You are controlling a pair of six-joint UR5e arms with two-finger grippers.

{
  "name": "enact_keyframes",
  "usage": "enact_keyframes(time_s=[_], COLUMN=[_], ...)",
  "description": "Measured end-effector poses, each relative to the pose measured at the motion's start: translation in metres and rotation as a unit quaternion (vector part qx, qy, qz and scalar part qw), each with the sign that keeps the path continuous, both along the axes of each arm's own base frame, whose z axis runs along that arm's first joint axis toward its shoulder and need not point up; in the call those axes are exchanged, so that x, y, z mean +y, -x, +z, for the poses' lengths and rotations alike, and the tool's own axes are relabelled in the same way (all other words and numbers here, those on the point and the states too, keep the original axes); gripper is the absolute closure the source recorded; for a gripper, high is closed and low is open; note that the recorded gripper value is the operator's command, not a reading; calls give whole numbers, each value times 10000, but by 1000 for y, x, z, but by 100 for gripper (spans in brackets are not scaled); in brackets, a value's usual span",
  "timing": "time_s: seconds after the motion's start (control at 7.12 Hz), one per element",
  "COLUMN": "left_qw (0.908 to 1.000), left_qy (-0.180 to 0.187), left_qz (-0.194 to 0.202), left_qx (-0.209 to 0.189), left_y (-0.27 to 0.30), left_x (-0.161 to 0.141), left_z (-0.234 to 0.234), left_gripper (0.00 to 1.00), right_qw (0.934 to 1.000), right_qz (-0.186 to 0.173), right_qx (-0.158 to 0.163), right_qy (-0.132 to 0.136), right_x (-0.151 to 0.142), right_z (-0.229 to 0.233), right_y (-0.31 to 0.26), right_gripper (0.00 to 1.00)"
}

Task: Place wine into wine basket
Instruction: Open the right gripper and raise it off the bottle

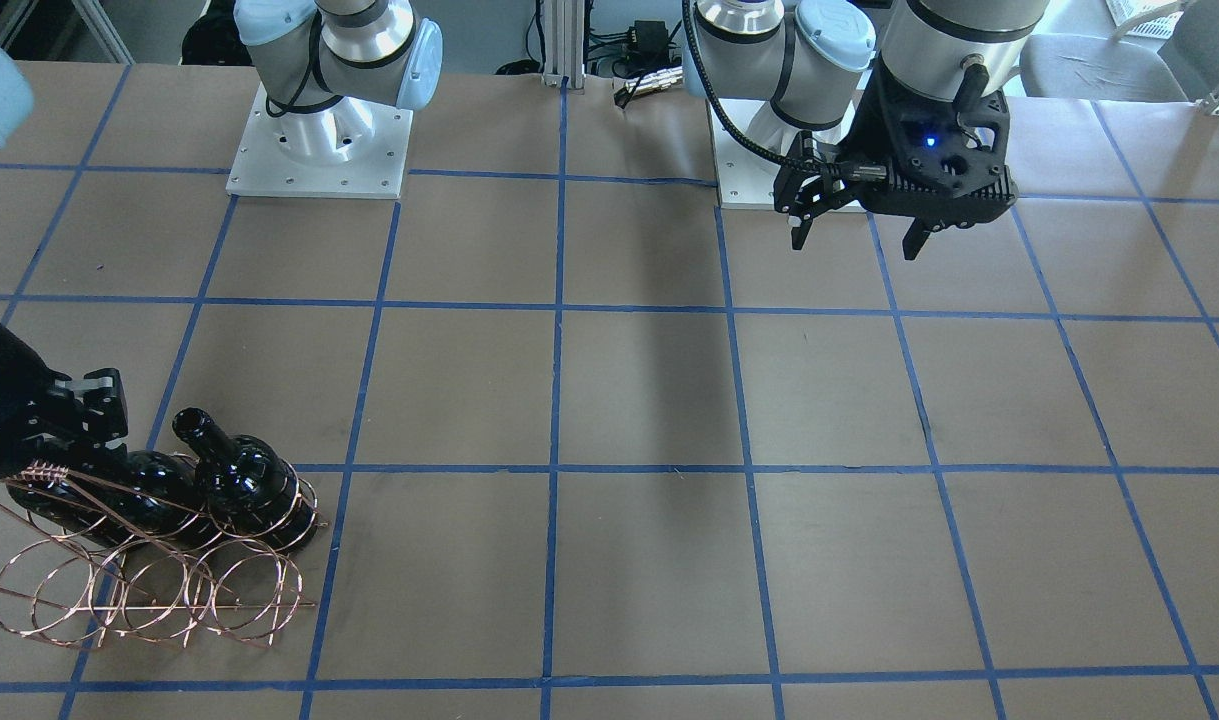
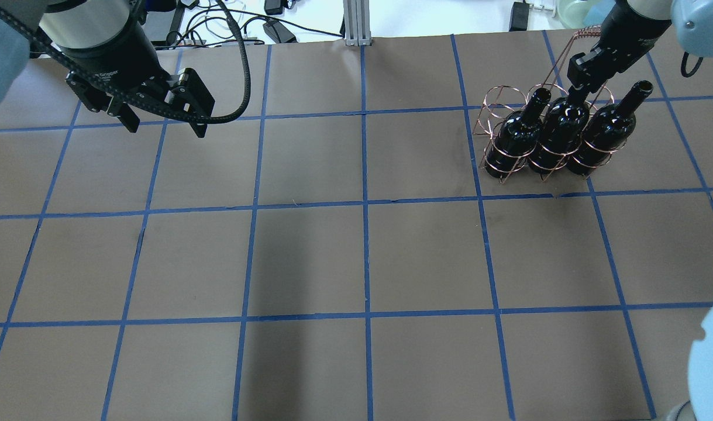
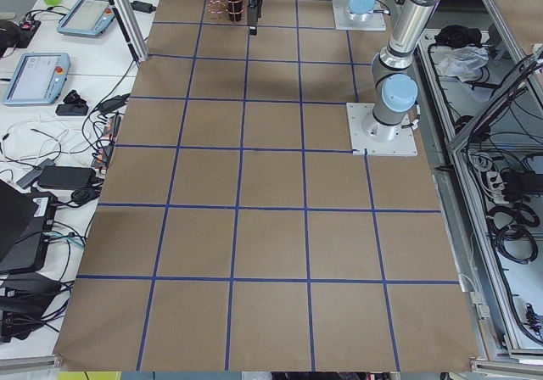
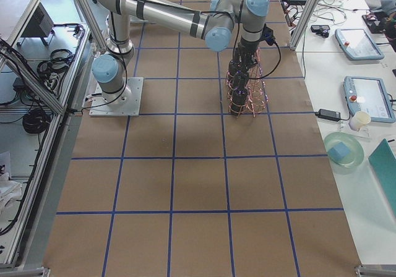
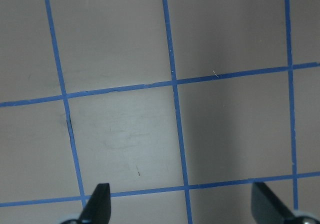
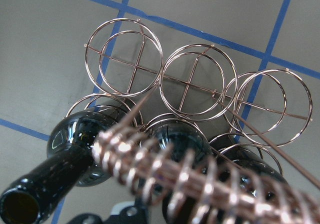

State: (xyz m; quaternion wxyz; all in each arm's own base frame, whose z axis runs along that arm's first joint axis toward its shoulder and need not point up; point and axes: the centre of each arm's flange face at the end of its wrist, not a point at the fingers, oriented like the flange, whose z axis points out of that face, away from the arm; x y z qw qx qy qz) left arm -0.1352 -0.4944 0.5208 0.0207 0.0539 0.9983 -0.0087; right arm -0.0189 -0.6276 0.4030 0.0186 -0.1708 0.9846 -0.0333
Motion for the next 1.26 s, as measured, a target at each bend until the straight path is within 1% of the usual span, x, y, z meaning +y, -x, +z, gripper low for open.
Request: enact_keyframes(time_s=[0.14,0.28,0.42,0.56,0.7,0.84,0.98,1.12,1.26], left_qw=[10000,10000,9999,9998,9998,9998,9998,9998,9998], left_qy=[15,65,104,120,123,123,122,119,114], left_qz=[18,39,95,156,173,174,172,173,173], left_qx=[3,4,2,4,-2,-16,-22,-15,-12], left_y=[-1,-3,-8,-17,-22,-24,-25,-25,-25], left_x=[-2,-3,-4,-6,-6,-6,-5,-4,-4], left_z=[-1,0,2,3,4,5,6,6,5], left_gripper=[0,0,0,0,0,0,0,0,0], right_qw=[10000,10000,9998,9987,9964,9928,9877,9836,9831], right_qz=[-8,-32,-158,-451,-803,-1157,-1525,-1768,-1799], right_qx=[-7,8,39,60,128,258,318,326,316], right_qy=[-5,48,143,222,223,181,157,123,124], right_x=[3,8,18,35,56,80,106,127,143], right_z=[1,9,29,55,77,96,112,120,126], right_y=[-2,-5,-17,-43,-78,-117,-152,-183,-201], right_gripper=[0,0,0,0,0,0,0,1,12])
